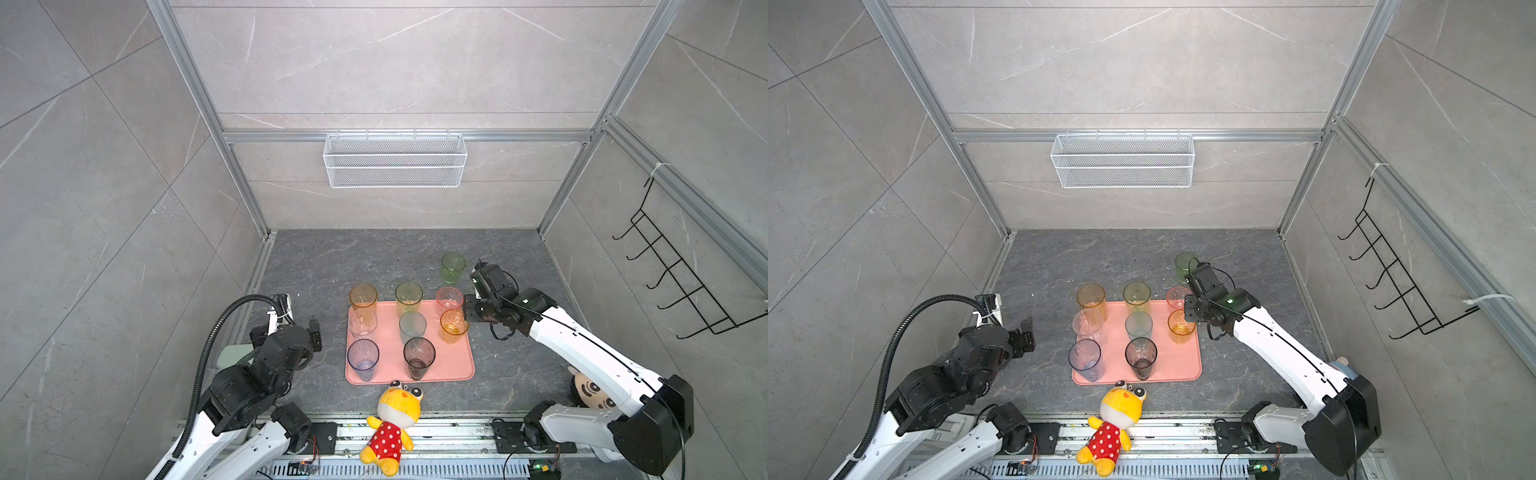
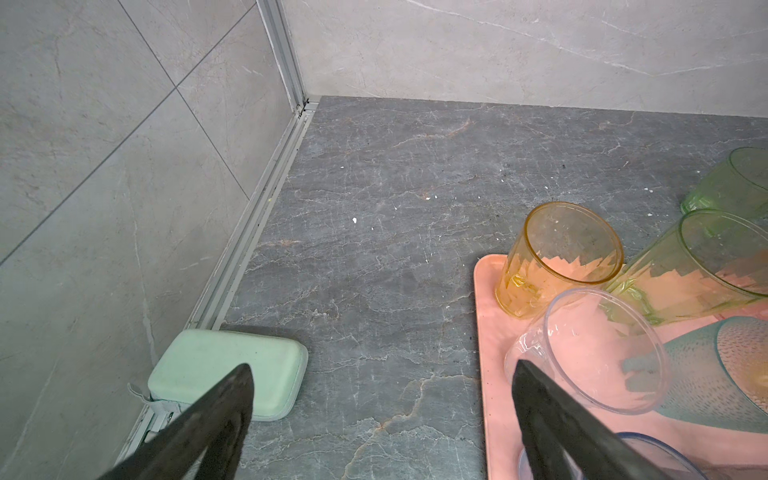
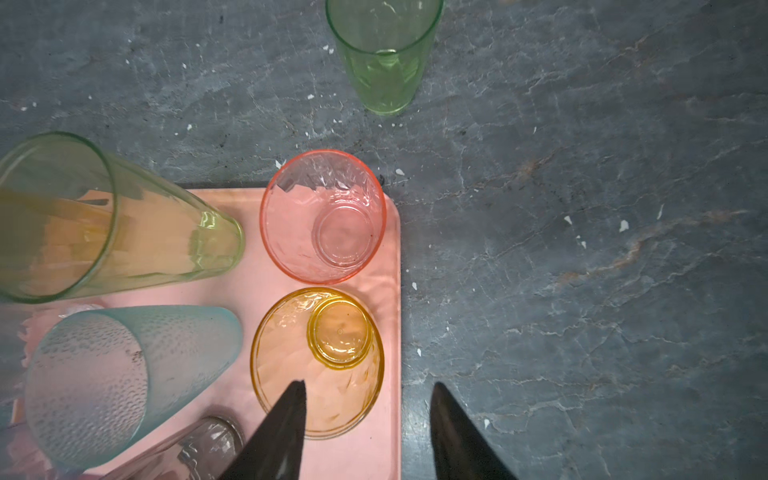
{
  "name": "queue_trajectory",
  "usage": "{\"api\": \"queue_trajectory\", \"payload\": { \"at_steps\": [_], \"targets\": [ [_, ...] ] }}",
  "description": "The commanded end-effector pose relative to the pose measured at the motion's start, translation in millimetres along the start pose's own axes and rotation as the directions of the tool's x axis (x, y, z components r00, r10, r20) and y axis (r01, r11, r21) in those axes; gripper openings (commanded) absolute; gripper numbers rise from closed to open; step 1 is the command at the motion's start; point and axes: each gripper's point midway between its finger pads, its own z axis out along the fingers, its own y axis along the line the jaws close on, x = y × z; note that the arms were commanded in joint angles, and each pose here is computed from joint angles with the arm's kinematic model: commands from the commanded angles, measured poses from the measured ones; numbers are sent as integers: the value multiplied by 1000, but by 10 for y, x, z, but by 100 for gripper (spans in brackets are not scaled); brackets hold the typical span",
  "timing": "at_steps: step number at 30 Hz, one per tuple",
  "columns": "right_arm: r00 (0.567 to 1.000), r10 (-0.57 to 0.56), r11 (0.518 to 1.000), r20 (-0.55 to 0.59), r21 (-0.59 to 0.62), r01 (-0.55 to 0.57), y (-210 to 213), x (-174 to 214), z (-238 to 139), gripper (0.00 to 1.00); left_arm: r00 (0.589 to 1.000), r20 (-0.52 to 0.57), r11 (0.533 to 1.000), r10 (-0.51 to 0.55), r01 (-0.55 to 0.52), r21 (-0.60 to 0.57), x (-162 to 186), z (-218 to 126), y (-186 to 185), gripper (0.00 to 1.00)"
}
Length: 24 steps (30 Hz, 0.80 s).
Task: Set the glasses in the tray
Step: 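Open the right gripper and raise it off the amber glass, then move the right gripper over the green glass beyond the tray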
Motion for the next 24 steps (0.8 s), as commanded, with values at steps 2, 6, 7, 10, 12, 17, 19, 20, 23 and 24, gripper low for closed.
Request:
{"api": "queue_trajectory", "payload": {
  "at_steps": [2, 6, 7, 10, 12, 17, 19, 20, 23, 24],
  "targets": [
    [996, 14, 1000, 84, 14, -15, -54, -200, -217, 53, 999, 19, 1000, -27, 27, 8, -33, -24, 5, 97],
    [987, 31, 998, 155, 56, -40, -121, -359, -267, 56, 999, 25, 999, -31, 30, 11, -42, -37, 14, 97],
    [985, 34, 997, 170, 66, -46, -135, -393, -268, 57, 999, 25, 999, -31, 31, 13, -35, -37, 15, 97],
    [973, 59, 993, 222, 88, -80, -178, -529, -267, 61, 999, 26, 999, -33, 33, 19, -39, -41, 7, 97],
    [965, 73, 991, 250, 88, -98, -178, -622, -236, 64, 999, 27, 999, -31, 30, 17, -36, -42, 14, 98],
    [952, 122, 983, 282, 99, -155, -197, -850, -98, 69, 999, 28, 999, -30, 29, 15, -36, -36, 12, 98],
    [947, 138, 980, 291, 100, -174, -205, -936, -25, 71, 999, 28, 999, -30, 30, 17, -36, -37, 9, 98],
    [944, 149, 977, 295, 102, -186, -217, -978, 12, 71, 999, 27, 999, -31, 31, 19, -37, -39, 7, 98],
    [936, 181, 970, 302, 104, -221, -260, -1071, 132, 73, 999, 29, 999, -32, 31, 21, -40, -41, 6, 98],
    [934, 190, 968, 303, 101, -230, -268, -1096, 161, 73, 999, 27, 999, -30, 30, 21, -32, -38, 4, 98]
  ]
}}
